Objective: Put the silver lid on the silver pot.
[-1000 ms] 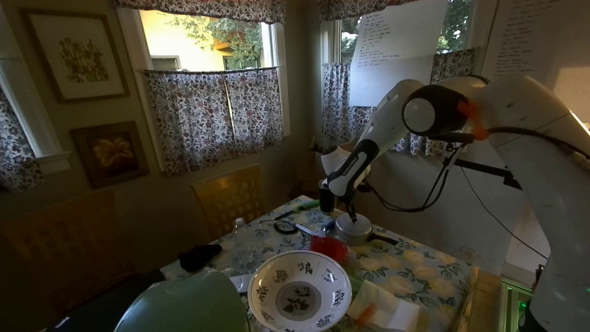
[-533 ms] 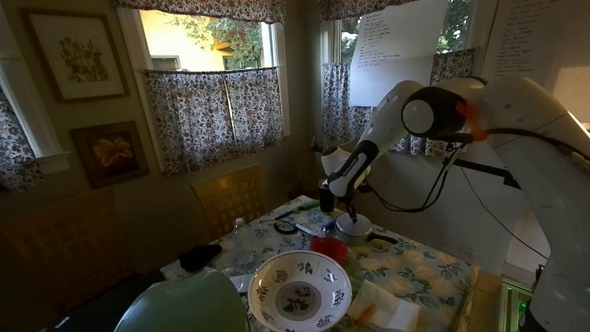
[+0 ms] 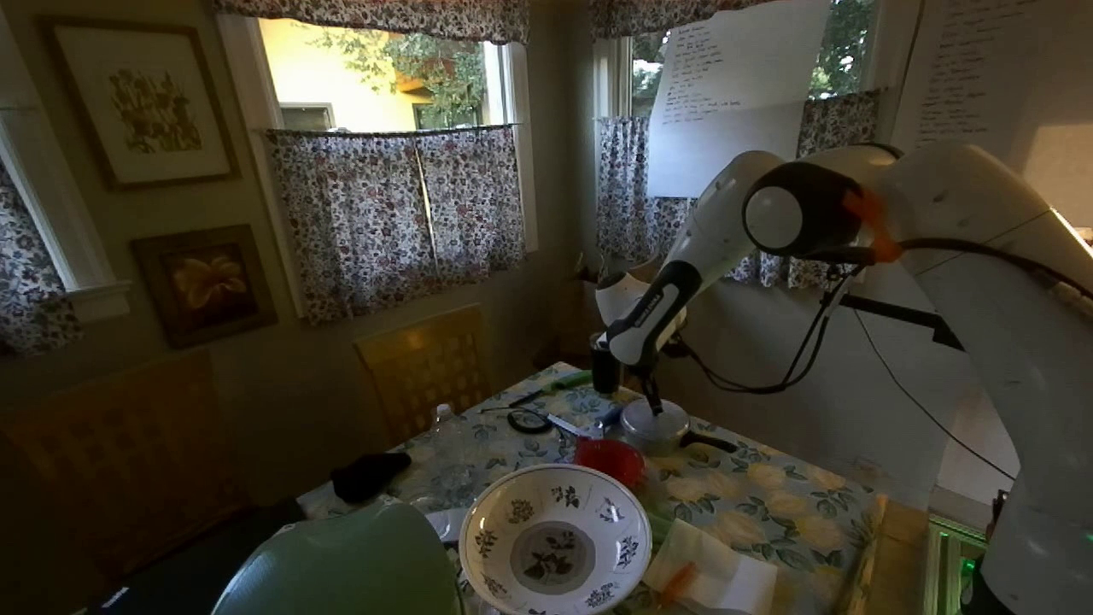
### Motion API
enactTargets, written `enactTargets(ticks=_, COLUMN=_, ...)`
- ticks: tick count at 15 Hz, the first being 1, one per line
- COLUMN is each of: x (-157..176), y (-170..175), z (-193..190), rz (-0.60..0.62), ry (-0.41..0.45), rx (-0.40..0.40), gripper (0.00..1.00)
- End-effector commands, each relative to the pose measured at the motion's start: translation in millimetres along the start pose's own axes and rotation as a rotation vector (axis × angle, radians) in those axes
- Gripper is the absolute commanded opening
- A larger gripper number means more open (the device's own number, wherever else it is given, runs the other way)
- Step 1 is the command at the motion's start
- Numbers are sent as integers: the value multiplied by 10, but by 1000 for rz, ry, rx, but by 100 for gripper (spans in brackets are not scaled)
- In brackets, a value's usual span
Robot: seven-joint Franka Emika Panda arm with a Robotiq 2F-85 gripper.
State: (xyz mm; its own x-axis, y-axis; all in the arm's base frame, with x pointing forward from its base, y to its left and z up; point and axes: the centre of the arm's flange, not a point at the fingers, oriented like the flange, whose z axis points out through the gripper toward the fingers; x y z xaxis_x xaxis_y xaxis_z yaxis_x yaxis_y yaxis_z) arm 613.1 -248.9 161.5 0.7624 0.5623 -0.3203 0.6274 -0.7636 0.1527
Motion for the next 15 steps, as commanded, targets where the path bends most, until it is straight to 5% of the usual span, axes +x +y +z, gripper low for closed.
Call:
enactTargets(ticks=1, x=38, y=23, z=-151, rz=-4, ry=3, rx=-1, gripper=77)
enactTargets(ticks=5, x=1, y=-151, z=-553, rz=19, ry=-13, rx=57, gripper=99)
enactTargets(ticks=11, x=-201, y=-184, z=-1588, rz=315, ry=107, rx=126, gripper=100)
enactTargets(ticks=15, x=-461, y=-123, z=-2068, rz=515, ry=202, rx=103, gripper=100)
